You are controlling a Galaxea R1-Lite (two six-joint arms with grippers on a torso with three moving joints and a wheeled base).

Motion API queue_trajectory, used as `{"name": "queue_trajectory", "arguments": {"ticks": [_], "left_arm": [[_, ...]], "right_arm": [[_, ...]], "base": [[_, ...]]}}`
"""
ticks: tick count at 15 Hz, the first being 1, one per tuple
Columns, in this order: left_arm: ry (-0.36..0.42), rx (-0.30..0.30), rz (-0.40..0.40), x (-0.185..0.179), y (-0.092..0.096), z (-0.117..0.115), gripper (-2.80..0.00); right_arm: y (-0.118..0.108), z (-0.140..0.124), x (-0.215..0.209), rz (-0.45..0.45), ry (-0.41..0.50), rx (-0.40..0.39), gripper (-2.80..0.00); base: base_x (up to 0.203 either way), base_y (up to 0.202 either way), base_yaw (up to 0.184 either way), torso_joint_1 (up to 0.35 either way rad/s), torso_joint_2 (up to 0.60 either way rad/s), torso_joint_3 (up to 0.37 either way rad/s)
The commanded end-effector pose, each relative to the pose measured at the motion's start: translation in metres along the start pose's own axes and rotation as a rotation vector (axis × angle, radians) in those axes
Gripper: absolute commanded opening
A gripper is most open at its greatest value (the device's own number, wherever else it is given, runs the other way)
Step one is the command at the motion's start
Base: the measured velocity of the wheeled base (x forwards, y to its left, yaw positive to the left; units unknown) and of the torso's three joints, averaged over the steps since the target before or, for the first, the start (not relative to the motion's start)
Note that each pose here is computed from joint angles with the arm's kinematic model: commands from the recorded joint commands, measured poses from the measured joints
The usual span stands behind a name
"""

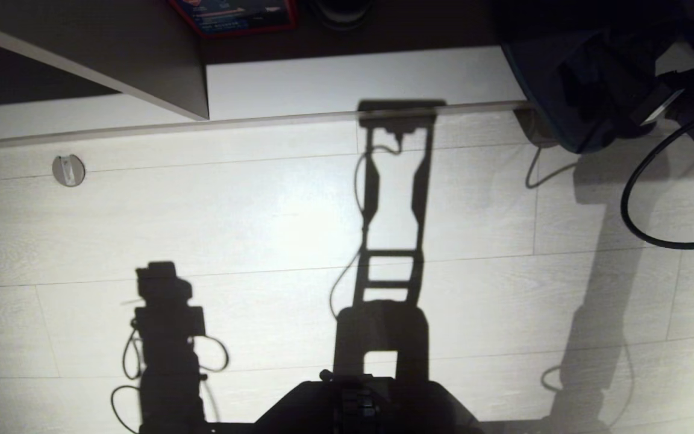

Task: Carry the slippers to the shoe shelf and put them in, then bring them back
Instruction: Place the slippers into the shoe cabinet, then pick up the slippers in the shoe cabinet

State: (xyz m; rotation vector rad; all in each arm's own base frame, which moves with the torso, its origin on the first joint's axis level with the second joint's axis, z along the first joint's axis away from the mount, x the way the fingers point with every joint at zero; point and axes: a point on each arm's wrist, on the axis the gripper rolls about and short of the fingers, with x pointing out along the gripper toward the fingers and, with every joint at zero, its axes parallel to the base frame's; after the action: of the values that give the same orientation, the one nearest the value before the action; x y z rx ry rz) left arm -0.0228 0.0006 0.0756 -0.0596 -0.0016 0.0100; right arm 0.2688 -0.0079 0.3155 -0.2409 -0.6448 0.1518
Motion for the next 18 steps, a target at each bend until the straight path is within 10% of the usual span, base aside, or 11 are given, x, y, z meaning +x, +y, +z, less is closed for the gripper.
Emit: {"name": "queue_trajectory", "arguments": {"ticks": [1,9,18], "left_arm": [[0.000,-0.002,0.001,0.000,0.000,0.000,-2.80],[0.000,-0.002,0.001,0.000,0.000,0.000,-2.80],[0.000,-0.002,0.001,0.000,0.000,0.000,-2.80]], "right_arm": [[0.000,0.008,-0.004,-0.001,-0.016,-0.006,0.00],[0.006,0.037,-0.036,0.006,0.005,0.000,0.00],[0.023,0.048,-0.094,0.047,0.224,0.033,0.00]], "base": [[0.000,0.000,0.000,0.000,0.00,0.000],[0.000,0.000,0.000,0.000,0.00,0.000],[0.000,0.000,0.000,0.000,0.00,0.000]]}}
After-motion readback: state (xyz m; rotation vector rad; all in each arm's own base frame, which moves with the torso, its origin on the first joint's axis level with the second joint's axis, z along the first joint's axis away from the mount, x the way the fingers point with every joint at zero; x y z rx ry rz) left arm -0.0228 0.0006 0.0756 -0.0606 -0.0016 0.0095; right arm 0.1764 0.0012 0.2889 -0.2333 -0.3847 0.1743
